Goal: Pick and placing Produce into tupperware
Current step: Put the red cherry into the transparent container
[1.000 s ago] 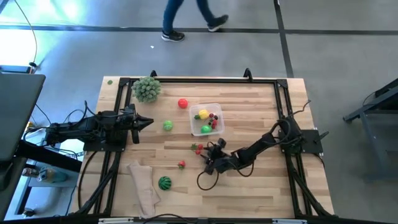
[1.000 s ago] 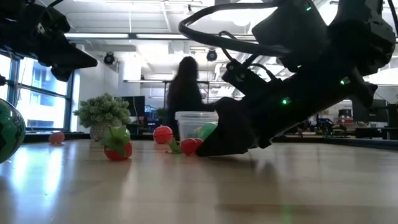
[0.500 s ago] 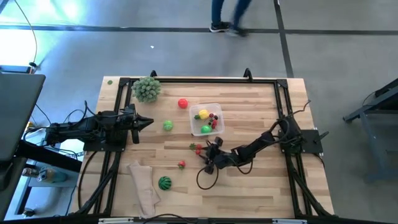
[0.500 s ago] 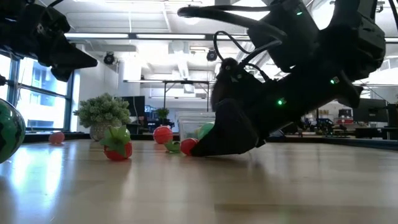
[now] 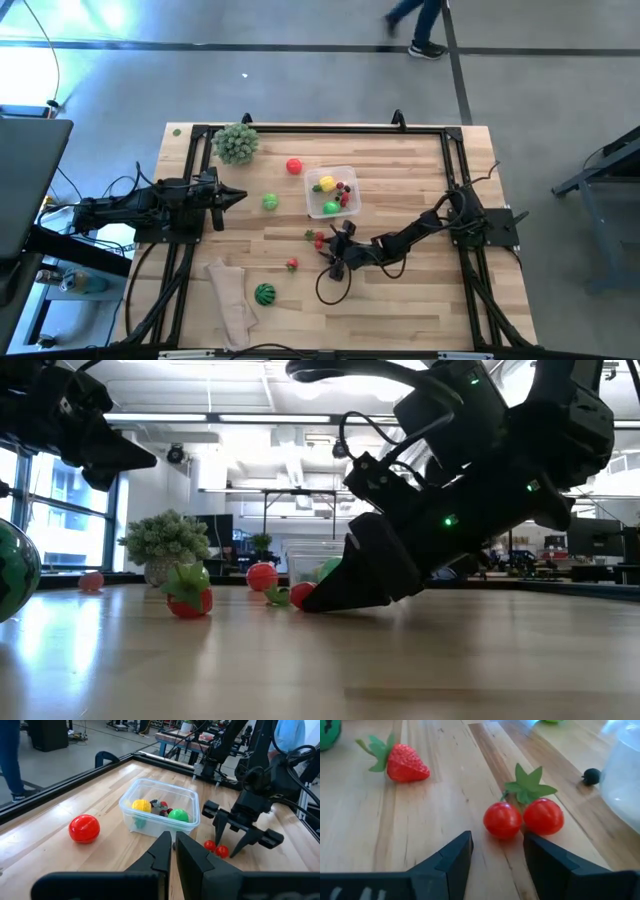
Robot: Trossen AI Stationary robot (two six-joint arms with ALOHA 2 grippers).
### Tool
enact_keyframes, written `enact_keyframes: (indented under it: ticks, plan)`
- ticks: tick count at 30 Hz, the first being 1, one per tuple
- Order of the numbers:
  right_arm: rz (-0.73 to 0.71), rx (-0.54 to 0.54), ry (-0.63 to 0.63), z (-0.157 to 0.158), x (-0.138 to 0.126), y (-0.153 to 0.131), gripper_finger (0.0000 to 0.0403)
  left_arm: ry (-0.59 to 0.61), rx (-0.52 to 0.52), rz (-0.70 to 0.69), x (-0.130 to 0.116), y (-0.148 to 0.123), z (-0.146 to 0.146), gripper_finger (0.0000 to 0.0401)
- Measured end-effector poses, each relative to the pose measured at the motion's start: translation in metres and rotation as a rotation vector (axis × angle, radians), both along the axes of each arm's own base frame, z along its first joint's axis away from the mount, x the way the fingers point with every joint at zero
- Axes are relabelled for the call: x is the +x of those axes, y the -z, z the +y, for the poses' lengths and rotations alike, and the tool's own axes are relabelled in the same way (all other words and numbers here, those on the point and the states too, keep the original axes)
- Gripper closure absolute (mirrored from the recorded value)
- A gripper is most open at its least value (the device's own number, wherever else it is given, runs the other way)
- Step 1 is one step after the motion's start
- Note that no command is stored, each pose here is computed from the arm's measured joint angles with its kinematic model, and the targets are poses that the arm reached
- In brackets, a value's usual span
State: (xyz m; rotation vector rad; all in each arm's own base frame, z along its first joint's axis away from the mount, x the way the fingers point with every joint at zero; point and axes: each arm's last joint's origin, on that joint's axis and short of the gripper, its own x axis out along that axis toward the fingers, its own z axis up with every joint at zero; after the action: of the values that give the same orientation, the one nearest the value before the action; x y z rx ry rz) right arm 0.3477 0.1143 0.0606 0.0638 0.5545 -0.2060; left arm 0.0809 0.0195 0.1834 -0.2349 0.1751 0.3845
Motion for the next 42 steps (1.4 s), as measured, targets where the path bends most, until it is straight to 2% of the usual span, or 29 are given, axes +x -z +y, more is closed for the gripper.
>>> enact_keyframes:
  ticks: [10,22,27,34,42]
  plan:
    - [-0.044,-0.033,-0.074,-0.004,0.006,-0.004,0.0229,0.000,0.000,0.000,0.000,0.000,0.000,0.0384]
    - [-0.077,0.017,-0.001,-0.018,0.011,-0.006,0.0229,0.000,0.000,0.000,0.000,0.000,0.000,0.0384]
    - [-0.085,-0.004,0.047,-0.025,0.017,-0.009,0.0229,0.000,0.000,0.000,0.000,0.000,0.000,0.0384]
    - [-0.034,-0.026,0.050,-0.029,0.027,-0.012,0.0229,0.000,0.000,0.000,0.000,0.000,0.000,0.0384]
    - [-0.016,-0.013,0.046,-0.025,0.025,-0.012,0.0229,0.000,0.000,0.000,0.000,0.000,0.000,0.0384]
